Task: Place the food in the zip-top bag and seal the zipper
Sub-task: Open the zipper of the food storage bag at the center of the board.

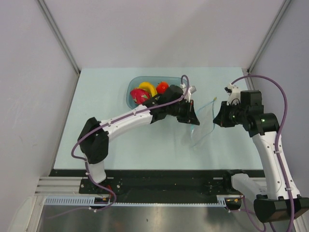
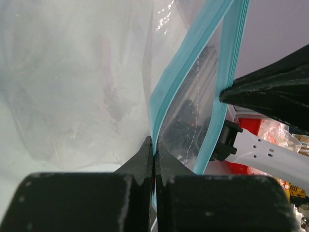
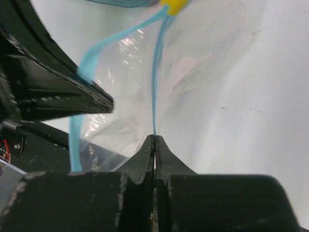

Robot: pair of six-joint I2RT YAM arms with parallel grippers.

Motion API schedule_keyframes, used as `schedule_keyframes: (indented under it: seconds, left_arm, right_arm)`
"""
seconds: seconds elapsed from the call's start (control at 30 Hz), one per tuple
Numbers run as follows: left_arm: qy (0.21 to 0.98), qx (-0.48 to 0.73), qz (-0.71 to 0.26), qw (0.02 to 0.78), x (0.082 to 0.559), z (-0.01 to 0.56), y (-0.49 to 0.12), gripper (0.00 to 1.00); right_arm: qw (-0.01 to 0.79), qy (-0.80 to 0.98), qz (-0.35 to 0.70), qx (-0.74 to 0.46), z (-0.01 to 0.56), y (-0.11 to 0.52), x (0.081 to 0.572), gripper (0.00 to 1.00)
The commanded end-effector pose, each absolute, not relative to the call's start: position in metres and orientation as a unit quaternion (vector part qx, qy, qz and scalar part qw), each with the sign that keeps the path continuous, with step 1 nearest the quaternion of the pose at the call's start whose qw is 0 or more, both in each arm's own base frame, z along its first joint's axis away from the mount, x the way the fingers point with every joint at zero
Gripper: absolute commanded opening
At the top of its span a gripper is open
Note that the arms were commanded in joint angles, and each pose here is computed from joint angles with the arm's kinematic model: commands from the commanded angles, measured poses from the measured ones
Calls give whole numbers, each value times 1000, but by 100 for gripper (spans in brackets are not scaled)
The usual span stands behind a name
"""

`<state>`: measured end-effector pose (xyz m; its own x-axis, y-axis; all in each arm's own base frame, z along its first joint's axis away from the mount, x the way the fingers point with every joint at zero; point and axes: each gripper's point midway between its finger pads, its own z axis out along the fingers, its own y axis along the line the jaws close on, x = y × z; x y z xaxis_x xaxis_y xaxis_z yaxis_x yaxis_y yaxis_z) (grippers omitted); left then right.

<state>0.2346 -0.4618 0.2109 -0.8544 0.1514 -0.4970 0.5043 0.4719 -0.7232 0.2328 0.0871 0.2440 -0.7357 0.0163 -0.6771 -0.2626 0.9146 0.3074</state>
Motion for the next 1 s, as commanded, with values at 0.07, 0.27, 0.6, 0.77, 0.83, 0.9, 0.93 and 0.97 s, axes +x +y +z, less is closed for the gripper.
schedule_keyframes:
  seconds: [0.07,0.27,0.6,0.77,0.83,0.9,0.93,0.97]
  left_arm:
    - [806,214,-496,244,242,264,-433,0]
    - [802,246,-476,263,240,272,-423,0]
    - [866,248,-346,262,273,211,-397,2]
    - [839,306,-364,264,262,216,-398,30]
    - [817,340,-382,266,257,226,-393,46]
    - [807,351,-389,273,257,232,-385,74]
    - [795,347,-403,293,265,249,-376,80]
    - [791,346,-403,304,270,254,-369,91]
  right_arm:
    - [400,899,154,-90,284,72,222,0]
    - [424,891,93,-132,328,52,211,0]
    - [374,915,70,-136,285,45,223,0]
    - [359,914,121,-146,263,73,238,0]
    - [367,909,140,-142,263,82,246,0]
    - [369,906,153,-142,260,88,250,0]
    - [368,906,156,-139,259,89,252,0]
    - [372,904,157,-139,260,90,254,0]
